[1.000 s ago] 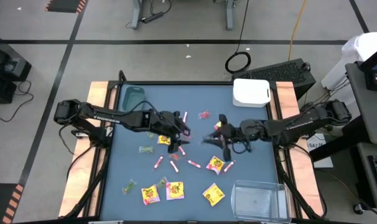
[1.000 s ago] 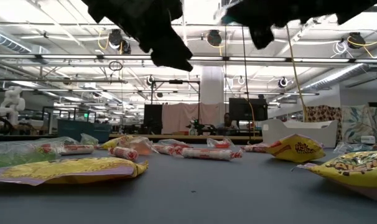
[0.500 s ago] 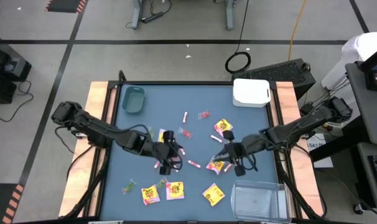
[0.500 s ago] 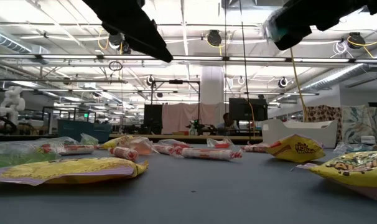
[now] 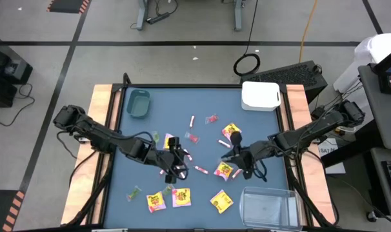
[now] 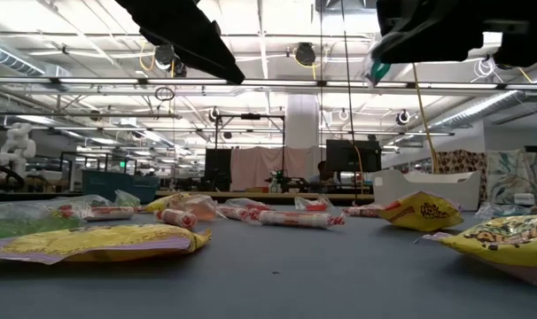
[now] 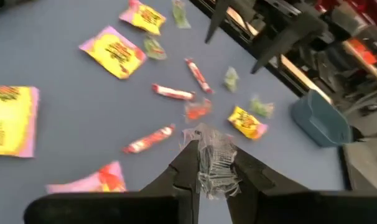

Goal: Sort candy
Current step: Put the blue gummy into the white bin

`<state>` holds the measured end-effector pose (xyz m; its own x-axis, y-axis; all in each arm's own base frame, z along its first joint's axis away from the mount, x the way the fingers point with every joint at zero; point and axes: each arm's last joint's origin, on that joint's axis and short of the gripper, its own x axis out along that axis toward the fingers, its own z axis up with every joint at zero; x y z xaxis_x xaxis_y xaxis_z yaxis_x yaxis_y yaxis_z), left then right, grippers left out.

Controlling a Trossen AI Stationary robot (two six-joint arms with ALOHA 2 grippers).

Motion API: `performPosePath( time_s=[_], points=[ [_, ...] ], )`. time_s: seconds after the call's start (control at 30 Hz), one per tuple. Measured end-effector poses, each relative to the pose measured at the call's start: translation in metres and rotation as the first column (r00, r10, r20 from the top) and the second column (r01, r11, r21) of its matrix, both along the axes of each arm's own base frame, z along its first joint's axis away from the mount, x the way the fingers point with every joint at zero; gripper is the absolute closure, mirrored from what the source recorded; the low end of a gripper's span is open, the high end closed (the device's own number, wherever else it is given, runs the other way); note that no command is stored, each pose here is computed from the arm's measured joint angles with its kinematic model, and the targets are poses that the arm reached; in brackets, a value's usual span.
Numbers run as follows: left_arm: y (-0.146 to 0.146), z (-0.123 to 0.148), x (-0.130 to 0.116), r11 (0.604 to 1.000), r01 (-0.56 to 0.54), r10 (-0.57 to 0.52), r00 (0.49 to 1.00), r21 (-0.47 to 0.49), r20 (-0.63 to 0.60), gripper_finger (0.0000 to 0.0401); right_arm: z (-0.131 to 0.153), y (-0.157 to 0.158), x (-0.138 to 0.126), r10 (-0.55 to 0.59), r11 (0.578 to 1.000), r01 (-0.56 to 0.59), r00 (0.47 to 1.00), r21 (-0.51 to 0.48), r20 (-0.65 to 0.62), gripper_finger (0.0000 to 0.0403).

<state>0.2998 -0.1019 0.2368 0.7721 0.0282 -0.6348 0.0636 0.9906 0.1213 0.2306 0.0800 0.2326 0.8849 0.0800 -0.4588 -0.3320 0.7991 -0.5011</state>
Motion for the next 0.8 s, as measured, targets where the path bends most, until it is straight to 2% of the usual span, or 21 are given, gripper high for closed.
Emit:
performPosePath(
  time_s=[0.07, 0.13, 0.27, 0.33, 0.43, 0.57, 0.63, 0.8],
  points=[
    [0.0004, -0.0007, -0.0005, 1.0, 0.001, -0.001, 1.0, 0.005, -0.009, 0.0104, 0.0001, -0.0001, 0.0, -0.017, 1.0, 0.017, 1.0, 0.024, -0.001, 0.0353],
    [0.0007, -0.0017, -0.0013, 1.0, 0.0, 0.0, 1.0, 0.009, -0.022, 0.0104, 0.0, 0.0002, 0.0, -0.049, 0.993, 0.05, 0.999, 0.111, -0.014, 0.0353],
    [0.0013, -0.0034, -0.0027, 1.0, -0.001, 0.002, 0.999, 0.019, -0.044, 0.0104, -0.0002, 0.0005, -0.0002, -0.147, 0.937, 0.158, 0.987, 0.313, -0.058, 0.0353],
    [0.0019, -0.0039, -0.0033, 0.999, -0.012, 0.013, 0.999, 0.032, -0.049, 0.0104, 0.0002, 0.0003, 0.0001, -0.206, 0.876, 0.224, 0.975, 0.427, -0.088, 0.0353],
    [0.0025, -0.0038, -0.0031, 0.999, -0.022, 0.024, 0.999, 0.05, -0.043, 0.0104, 0.0013, 0.0, 0.0008, -0.289, 0.735, 0.319, 0.946, 0.598, -0.149, 0.0353],
    [0.004, -0.0034, -0.0025, 0.997, -0.041, 0.043, 0.998, 0.064, -0.035, 0.0104, 0.0023, -0.0001, 0.0014, -0.328, 0.63, 0.364, 0.925, 0.686, -0.19, 0.0353],
    [0.0053, -0.0035, -0.0021, 0.997, -0.046, 0.048, 0.998, 0.065, -0.034, 0.0104, 0.0033, 0.0002, 0.0018, -0.335, 0.593, 0.369, 0.921, 0.715, -0.197, 0.0353],
    [0.0092, -0.0035, -0.0009, 0.996, -0.046, 0.049, 0.998, 0.081, -0.036, 0.0104, 0.0027, -0.0025, 0.0021, -0.385, 0.568, 0.404, 0.901, 0.717, -0.202, 0.0353]
  ],
)
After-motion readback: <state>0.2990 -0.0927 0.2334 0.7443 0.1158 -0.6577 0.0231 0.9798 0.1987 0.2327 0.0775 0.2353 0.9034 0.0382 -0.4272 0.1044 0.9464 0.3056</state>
